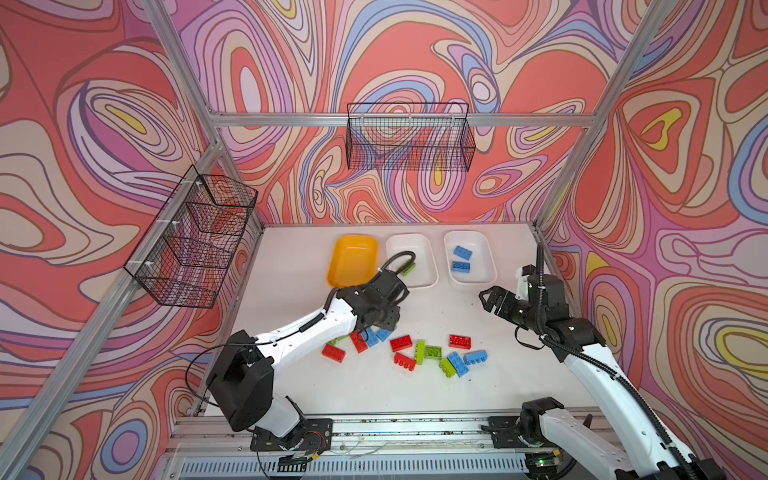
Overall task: Sort the legos into containers by color
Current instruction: 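Move the left gripper back to the pile and grasp another lime-green brick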
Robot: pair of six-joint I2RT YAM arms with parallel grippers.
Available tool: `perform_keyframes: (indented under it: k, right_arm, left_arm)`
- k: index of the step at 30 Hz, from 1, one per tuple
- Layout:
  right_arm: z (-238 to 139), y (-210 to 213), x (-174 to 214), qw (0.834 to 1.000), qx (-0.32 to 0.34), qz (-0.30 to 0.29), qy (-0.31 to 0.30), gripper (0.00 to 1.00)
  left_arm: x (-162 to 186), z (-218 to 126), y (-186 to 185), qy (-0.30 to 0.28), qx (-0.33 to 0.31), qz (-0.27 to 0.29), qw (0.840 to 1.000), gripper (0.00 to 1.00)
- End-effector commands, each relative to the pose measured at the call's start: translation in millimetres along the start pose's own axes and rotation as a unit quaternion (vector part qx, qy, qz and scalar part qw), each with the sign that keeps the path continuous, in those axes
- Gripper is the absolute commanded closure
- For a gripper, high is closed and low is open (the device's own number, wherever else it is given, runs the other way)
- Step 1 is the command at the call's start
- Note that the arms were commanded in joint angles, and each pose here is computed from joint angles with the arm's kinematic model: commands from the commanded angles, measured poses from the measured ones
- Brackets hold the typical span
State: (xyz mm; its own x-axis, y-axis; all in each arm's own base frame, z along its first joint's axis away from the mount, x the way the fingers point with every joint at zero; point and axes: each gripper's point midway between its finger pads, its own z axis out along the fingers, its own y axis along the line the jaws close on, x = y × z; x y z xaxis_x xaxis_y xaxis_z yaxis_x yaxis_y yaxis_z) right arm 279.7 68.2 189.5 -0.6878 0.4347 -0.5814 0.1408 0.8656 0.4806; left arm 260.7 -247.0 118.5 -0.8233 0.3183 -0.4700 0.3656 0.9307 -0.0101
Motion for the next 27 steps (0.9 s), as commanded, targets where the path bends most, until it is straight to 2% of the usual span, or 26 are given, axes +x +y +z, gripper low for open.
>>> perform_keyframes:
  k: [1,5,11,27]
  right_arm:
    - [-2,-1,10,1.000,-0.010,0.009,0.006,0.02]
    - [-12,0,10,1.000,-0.010,0.008,0.002,0.02]
    - [-26,-3,9,1.000,0.001,0.004,-0.009,0.02]
    - [-24,-13,15,1.000,0.019,-0.004,-0.005,0.02]
  left_arm:
    - [11,-3,-34,-0.014,0.028,-0.037,0.999,0.36]
    - [19,1,-69,-0.012,0.038,-0.011,0.999,0.38]
    - [30,17,-94,0.015,0.036,0.011,0.999,0.43]
    - [47,53,-98,0.066,-0.011,0.032,0.997,0.65]
